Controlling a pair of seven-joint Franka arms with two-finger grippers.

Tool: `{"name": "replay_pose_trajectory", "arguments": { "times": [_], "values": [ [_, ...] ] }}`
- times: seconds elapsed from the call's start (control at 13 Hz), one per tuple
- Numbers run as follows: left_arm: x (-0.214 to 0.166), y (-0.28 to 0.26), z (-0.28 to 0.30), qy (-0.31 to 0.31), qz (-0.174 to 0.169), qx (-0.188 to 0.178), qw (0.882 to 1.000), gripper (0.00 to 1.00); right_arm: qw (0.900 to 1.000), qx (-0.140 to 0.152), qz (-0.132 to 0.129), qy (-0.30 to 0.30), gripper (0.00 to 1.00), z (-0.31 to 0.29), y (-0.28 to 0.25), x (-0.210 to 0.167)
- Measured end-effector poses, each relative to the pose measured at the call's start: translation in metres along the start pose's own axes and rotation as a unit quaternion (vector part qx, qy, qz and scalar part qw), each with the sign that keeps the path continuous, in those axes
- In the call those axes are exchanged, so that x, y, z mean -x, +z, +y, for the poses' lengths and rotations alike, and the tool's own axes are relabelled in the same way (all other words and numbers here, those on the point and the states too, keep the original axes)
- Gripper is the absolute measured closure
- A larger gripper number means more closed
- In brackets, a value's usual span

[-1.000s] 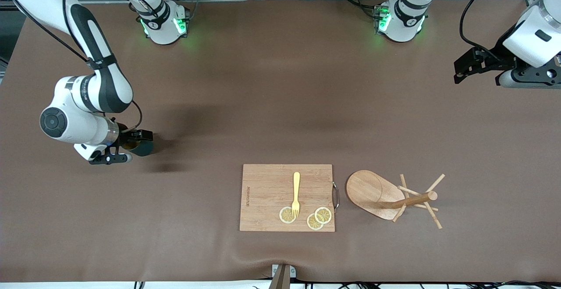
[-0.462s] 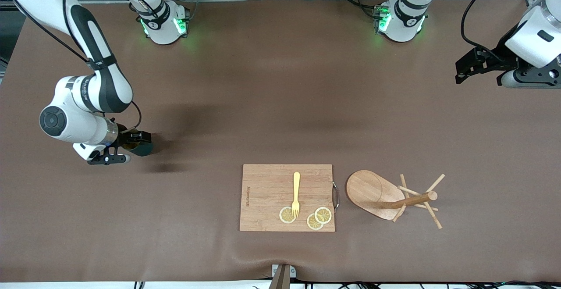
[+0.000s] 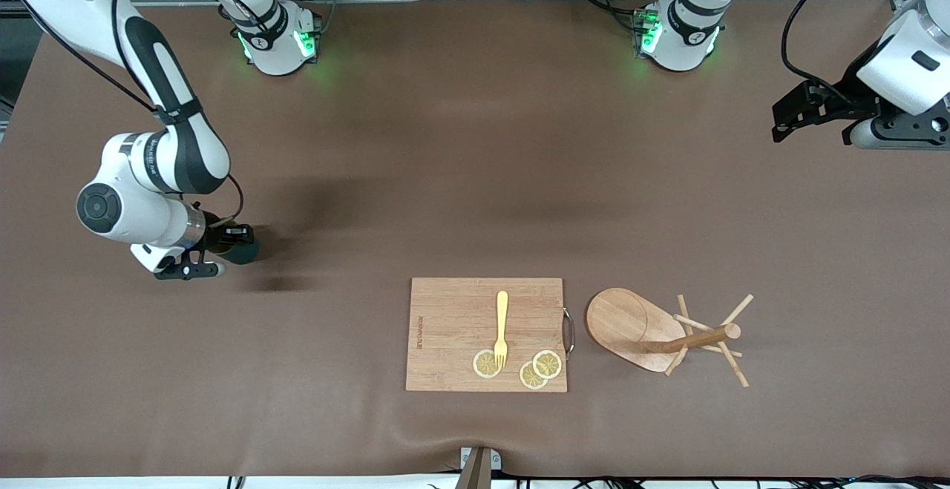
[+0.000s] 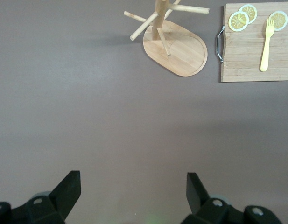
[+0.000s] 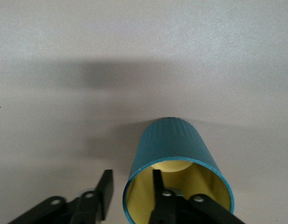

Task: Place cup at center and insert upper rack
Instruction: 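Lift the teal mug with the right gripper toward the table center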

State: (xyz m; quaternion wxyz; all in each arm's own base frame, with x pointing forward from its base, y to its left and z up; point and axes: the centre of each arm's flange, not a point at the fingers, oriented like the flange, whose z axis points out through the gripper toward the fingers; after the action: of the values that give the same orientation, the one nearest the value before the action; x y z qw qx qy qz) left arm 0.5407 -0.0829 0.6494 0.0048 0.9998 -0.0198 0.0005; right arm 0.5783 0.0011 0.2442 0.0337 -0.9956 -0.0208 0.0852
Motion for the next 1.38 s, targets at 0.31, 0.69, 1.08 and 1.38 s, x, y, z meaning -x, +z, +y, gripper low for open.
{"name": "replay_pose_trajectory", "arguments": {
  "times": [0.31,0.69,1.08,1.38],
  "values": [
    [0.0,0.0,0.0,0.0,0.0,0.0,1.0,0.0,1.0,0.001,0.007,0.006,0.95,0.004,-0.007,-0.001],
    [0.0,-0.003,0.0,0.0,0.003,0.0,1.0,0.0,1.0,0.0,-0.01,0.01,0.96,0.001,-0.026,-0.002],
    [0.0,-0.003,0.001,0.001,0.002,0.0,1.0,0.0,0.999,0.008,-0.019,0.043,0.96,-0.067,-0.086,0.01],
    [0.001,-0.005,0.0,0.0,0.004,0.0,1.0,0.0,0.998,0.012,-0.015,0.059,0.96,-0.173,-0.118,0.035]
  ]
}}
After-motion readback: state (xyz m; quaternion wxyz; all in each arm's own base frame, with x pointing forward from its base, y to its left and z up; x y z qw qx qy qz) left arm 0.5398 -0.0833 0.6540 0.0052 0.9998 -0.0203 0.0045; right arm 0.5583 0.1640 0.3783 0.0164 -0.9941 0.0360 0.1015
